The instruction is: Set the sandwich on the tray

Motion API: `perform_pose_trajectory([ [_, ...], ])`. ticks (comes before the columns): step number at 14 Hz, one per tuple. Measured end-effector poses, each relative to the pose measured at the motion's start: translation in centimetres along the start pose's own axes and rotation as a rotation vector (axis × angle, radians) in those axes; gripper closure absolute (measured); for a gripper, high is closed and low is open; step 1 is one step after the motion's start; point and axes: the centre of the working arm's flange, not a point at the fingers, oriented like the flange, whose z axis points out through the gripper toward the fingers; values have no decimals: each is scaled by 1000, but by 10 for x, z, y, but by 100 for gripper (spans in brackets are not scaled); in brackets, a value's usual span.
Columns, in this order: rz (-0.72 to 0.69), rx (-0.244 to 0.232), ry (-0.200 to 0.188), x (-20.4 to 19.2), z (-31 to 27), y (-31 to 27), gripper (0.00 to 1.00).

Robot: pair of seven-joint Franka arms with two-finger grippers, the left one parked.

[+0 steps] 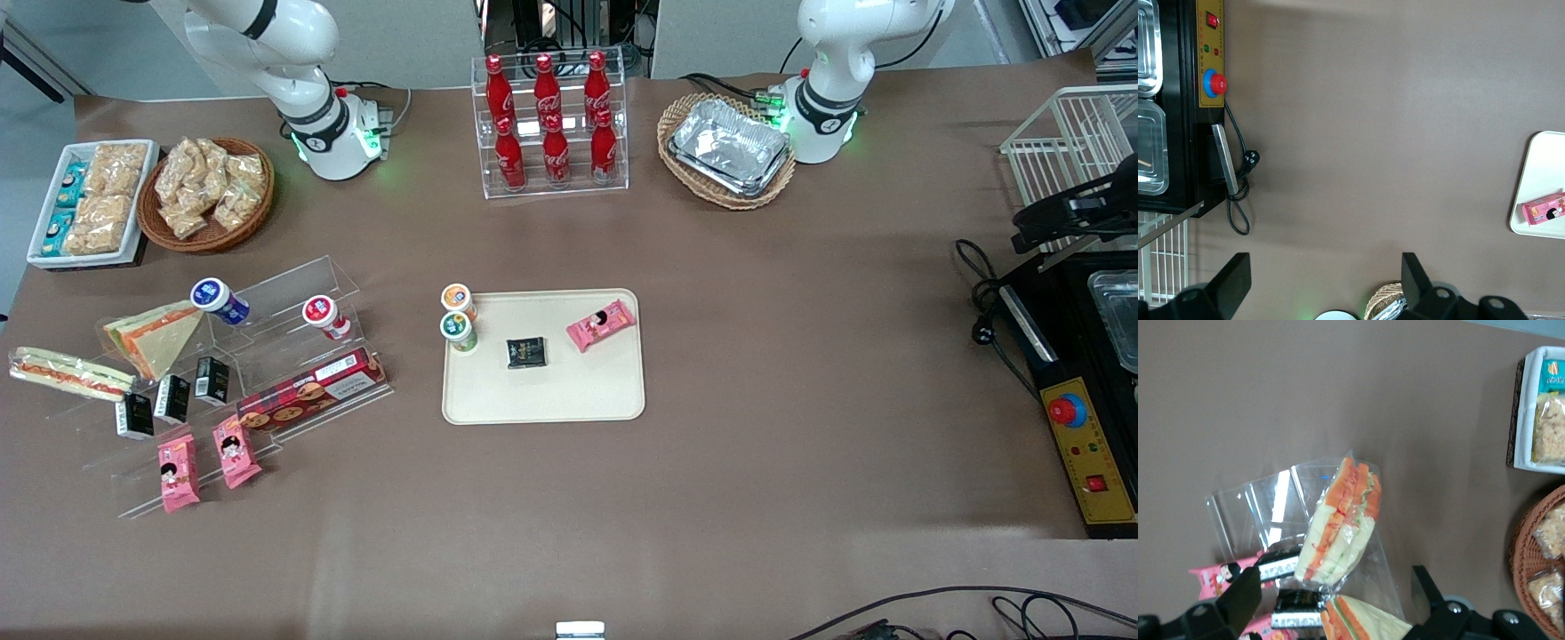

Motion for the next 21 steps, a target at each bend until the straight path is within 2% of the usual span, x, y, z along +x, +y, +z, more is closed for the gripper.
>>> perform_pose_trajectory([
  [2,69,9,-1,7,10,-2,0],
  [5,132,30,-36,22,21,4,0],
  [10,254,116,-91,40,30,5,0],
  [15,435,112,-157,42,53,1,0],
  [21,535,71,-166,45,76,1,0],
])
